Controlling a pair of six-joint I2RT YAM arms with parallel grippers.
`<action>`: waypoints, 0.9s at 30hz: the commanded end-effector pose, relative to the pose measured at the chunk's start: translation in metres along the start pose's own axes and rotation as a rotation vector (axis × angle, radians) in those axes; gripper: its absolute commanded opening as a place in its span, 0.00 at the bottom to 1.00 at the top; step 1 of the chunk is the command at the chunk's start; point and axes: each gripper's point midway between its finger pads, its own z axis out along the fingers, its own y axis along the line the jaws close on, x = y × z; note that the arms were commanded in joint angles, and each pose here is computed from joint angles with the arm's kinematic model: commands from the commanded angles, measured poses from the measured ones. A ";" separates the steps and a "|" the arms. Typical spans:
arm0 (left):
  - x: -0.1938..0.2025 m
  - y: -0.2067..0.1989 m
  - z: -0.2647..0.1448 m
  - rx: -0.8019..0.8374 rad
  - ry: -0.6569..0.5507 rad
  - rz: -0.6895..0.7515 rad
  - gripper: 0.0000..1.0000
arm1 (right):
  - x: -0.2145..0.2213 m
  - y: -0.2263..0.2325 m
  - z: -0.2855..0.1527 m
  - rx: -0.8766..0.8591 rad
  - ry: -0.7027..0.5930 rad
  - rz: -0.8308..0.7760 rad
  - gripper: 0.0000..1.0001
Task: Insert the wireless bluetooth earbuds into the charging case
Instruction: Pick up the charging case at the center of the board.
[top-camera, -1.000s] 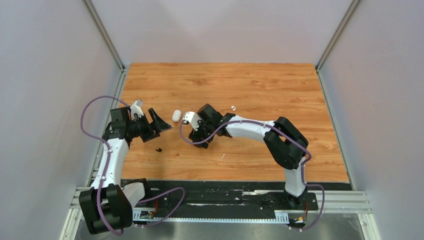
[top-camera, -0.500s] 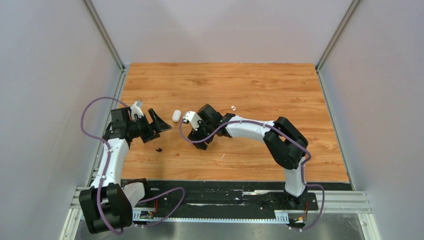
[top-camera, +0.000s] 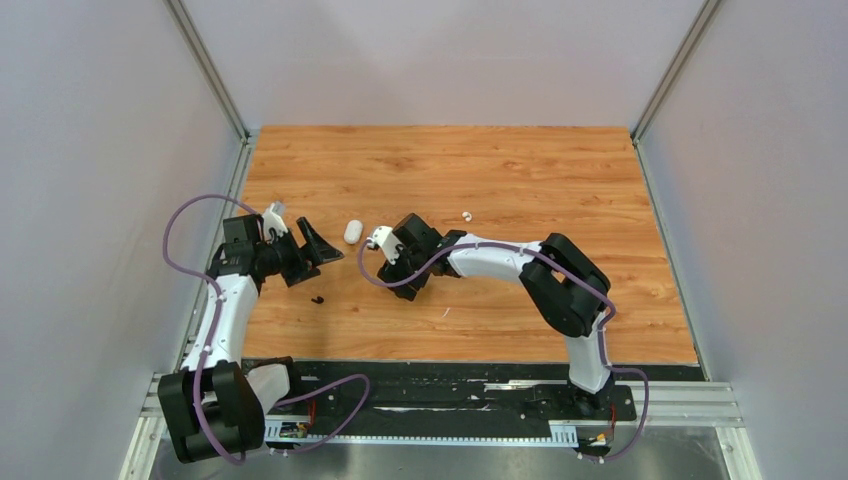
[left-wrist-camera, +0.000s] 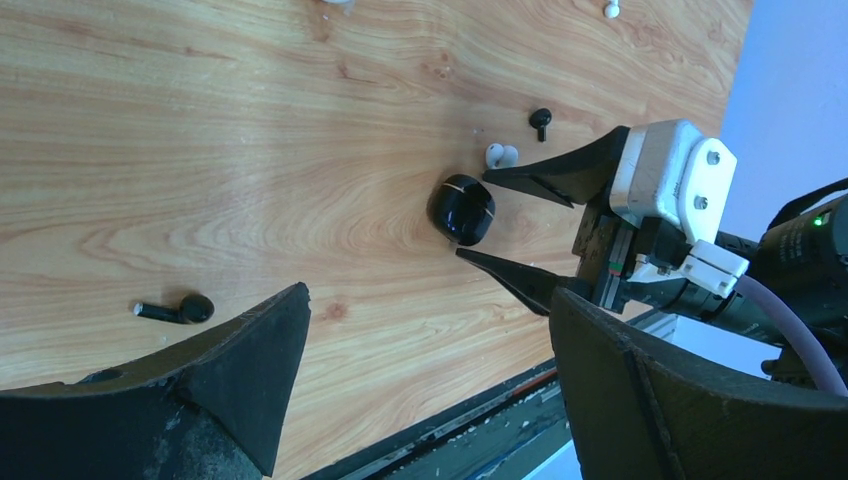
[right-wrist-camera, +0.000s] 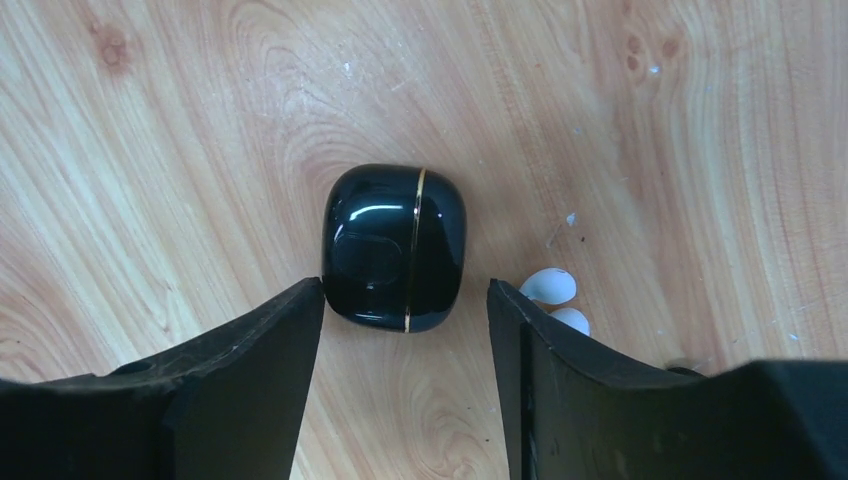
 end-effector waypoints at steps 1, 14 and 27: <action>-0.004 0.003 0.003 -0.003 -0.010 -0.018 0.94 | 0.007 0.001 0.005 0.015 0.021 -0.005 0.59; 0.002 0.006 0.012 0.023 0.030 -0.065 0.89 | -0.005 0.008 0.004 -0.070 -0.028 -0.156 0.54; 0.003 0.005 0.011 0.031 0.024 -0.060 0.89 | -0.002 0.013 0.013 -0.100 -0.018 -0.118 0.42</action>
